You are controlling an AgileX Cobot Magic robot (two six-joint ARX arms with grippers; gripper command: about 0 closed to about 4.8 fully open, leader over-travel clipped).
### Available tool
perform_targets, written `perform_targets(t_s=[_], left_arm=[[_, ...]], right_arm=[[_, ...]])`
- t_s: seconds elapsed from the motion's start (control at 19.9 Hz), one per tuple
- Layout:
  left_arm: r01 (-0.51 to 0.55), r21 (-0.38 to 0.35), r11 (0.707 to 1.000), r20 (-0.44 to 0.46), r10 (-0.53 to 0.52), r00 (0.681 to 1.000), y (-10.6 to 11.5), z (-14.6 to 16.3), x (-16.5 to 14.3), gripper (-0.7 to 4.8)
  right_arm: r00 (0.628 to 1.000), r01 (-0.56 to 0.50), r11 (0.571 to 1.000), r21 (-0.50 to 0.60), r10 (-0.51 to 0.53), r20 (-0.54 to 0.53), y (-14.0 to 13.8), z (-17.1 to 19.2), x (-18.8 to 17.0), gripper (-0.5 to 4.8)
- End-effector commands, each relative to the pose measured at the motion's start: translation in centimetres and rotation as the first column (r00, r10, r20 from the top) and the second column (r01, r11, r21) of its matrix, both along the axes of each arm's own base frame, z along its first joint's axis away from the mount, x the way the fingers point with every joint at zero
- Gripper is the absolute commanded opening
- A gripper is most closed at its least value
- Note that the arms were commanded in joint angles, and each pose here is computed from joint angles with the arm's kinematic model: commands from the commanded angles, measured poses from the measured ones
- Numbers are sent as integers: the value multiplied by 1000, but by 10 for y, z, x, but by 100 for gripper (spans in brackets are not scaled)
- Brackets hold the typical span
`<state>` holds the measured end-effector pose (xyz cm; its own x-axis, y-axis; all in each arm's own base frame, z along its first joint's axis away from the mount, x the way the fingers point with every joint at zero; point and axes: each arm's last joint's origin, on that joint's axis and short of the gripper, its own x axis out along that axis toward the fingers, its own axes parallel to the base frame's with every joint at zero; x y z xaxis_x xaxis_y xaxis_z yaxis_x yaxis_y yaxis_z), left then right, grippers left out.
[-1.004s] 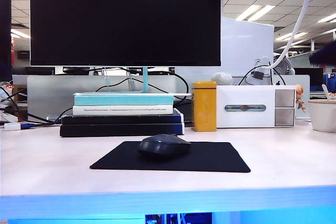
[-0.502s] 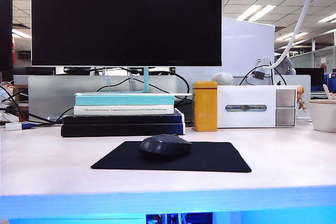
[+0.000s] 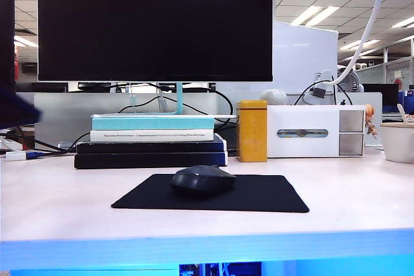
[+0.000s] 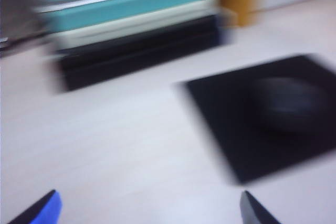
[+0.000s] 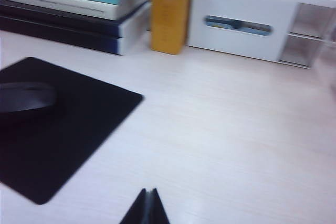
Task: Place the black mouse on the black mouse pad.
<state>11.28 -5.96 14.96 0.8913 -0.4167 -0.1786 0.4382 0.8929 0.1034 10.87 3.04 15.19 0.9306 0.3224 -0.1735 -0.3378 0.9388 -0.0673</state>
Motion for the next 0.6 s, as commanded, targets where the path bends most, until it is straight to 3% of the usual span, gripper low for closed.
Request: perform_targets(t_s=[0.05,0.1,0.25,0.45,0.6], left_arm=[[38,-12,999,-20,-39,999,-1,-2,-1,479],[-31,-24,999,6,31,999,1,1,0,479],[-92,-46,995,120,97,988,9,13,-2,479],[-172,-66,983,67,177,982,28,9,-9,479],[-209,-153,966,127,229,965,36,15,-18,479]], right_arm=[[1000,-10,1000,6,10,0,0,-2,0,-1],[1000,-10,1000,5,10,-3,0,-2,0,-1],[1000,-11,1000,5,11,-4,0,-2,0,-1],[1000,-29,1000,2,29,2,1,-2,0,-1],[999,-34,999,8,34,29,1,1,0,-1]])
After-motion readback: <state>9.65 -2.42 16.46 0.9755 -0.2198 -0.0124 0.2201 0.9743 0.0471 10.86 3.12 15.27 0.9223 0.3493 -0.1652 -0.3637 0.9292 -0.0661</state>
